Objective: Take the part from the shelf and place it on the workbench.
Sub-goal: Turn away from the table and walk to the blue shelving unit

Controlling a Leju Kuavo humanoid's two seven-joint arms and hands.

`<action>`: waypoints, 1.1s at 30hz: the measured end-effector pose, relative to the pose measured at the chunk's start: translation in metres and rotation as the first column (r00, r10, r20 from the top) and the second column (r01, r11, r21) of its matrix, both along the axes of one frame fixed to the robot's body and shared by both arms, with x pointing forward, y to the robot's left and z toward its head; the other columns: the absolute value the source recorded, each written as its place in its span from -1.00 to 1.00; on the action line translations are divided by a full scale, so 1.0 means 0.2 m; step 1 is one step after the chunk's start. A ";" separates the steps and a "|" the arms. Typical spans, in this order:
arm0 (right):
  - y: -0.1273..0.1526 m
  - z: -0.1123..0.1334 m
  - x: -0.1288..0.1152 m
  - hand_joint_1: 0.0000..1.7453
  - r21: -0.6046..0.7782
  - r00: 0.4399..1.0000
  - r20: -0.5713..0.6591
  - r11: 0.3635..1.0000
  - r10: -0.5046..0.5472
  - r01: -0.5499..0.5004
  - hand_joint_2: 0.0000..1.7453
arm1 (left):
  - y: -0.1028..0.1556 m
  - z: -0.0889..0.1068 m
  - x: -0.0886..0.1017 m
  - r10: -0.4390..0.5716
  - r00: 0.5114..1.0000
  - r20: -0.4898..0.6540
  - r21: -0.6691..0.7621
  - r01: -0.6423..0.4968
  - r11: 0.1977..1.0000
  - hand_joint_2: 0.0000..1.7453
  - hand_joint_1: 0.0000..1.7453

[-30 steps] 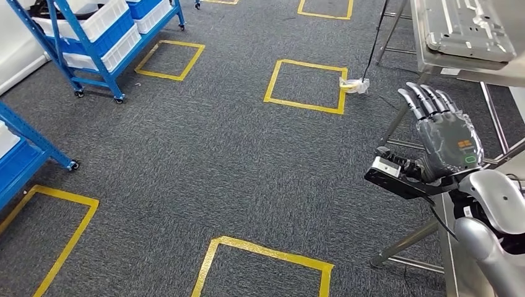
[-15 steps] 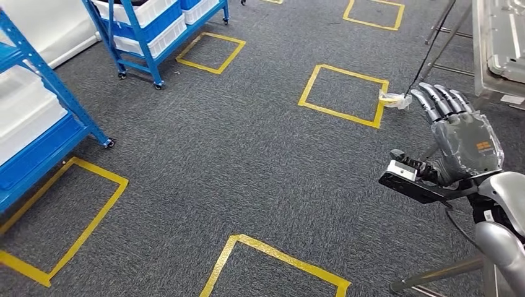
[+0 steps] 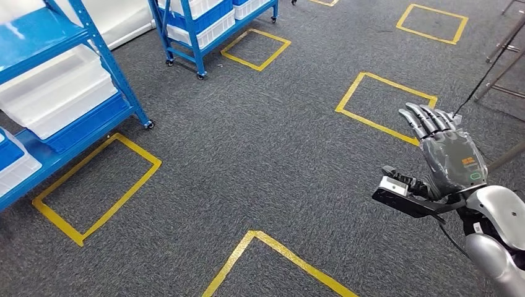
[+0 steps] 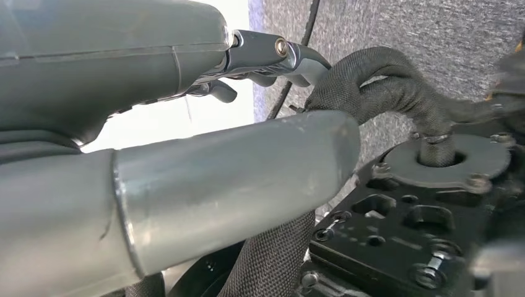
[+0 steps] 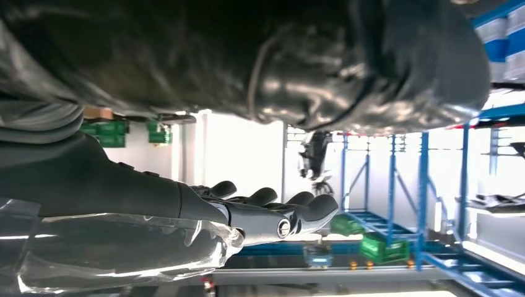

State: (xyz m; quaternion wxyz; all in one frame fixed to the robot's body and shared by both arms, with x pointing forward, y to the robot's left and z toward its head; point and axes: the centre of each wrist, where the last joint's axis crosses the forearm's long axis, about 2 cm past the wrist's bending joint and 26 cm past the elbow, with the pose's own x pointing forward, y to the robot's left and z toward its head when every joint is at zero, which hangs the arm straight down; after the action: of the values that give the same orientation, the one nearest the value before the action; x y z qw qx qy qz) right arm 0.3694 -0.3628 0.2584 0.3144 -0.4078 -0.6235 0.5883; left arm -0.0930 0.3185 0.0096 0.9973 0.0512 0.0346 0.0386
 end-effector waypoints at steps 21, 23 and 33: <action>0.16 -0.60 -0.05 -1.00 -0.053 0.931 -0.362 0.998 -0.046 0.028 -1.00 | 0.02 0.01 0.01 -0.003 1.000 0.002 0.000 0.003 1.000 -1.00 -1.00; 0.16 -0.66 -0.07 -1.00 -0.060 0.919 -0.391 0.998 -0.055 0.035 -1.00 | 0.03 0.01 0.01 -0.006 1.000 0.003 0.003 0.006 1.000 -1.00 -1.00; 0.09 -1.08 -0.30 -1.00 -0.055 0.782 -0.586 0.973 -0.212 0.222 -1.00 | 0.04 0.01 0.01 -0.020 1.000 0.006 0.013 0.020 1.000 -1.00 -1.00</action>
State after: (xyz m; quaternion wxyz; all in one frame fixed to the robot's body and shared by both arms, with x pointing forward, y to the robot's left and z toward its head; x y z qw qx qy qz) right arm 0.3086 -0.3448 0.0426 0.5609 -0.2718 -0.4494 0.6400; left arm -0.0911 0.3274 0.0119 0.9974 0.0580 0.0307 0.0291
